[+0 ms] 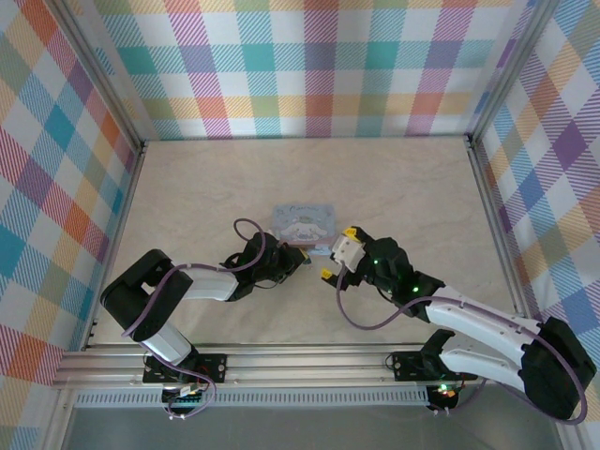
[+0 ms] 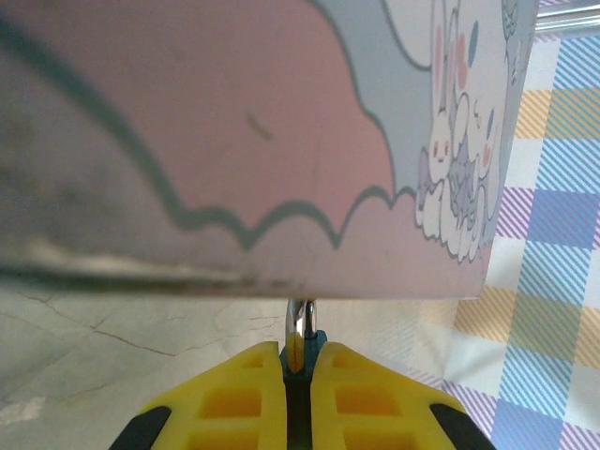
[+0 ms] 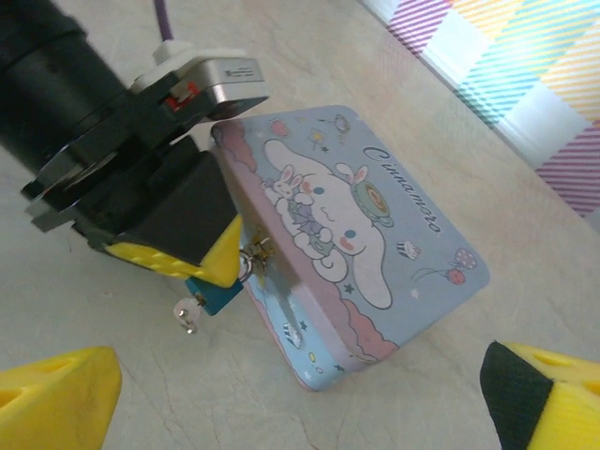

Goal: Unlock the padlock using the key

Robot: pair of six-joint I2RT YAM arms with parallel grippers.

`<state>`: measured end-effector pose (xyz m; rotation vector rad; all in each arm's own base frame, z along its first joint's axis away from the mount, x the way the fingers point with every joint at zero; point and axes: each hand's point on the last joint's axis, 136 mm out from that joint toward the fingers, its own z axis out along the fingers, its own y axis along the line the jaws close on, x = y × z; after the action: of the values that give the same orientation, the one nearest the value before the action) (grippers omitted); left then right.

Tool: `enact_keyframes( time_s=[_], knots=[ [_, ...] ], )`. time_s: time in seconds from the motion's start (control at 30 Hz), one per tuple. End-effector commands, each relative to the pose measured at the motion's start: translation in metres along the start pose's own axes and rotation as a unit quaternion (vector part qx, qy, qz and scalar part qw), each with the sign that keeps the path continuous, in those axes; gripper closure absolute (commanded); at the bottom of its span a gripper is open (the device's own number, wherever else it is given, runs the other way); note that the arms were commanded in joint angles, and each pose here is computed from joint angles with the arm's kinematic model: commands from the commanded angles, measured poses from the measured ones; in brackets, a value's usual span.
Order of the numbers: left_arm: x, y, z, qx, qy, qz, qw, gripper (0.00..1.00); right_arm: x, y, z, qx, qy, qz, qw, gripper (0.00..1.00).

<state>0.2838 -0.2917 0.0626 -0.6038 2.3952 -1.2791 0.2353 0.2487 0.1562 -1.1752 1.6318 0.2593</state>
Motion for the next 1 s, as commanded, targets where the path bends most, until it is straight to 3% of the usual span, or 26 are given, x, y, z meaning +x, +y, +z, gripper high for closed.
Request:
enact_keyframes(
  time_s=[0.0,0.3,0.97],
  knots=[
    [0.004,-0.017,0.002,0.017,0.015,-0.024,0.999,1.00,0.007,0.013,0.006,-0.014,0.010,-0.074,0.997,0.05],
    [0.003,-0.026,0.002,0.023,0.019,-0.047,0.998,1.00,0.031,0.033,0.035,-0.025,0.049,-0.115,0.992,0.17],
    [0.001,-0.038,-0.001,0.032,0.020,-0.047,0.998,1.00,0.035,0.041,0.066,-0.022,0.049,-0.131,0.990,0.55]
  ],
)
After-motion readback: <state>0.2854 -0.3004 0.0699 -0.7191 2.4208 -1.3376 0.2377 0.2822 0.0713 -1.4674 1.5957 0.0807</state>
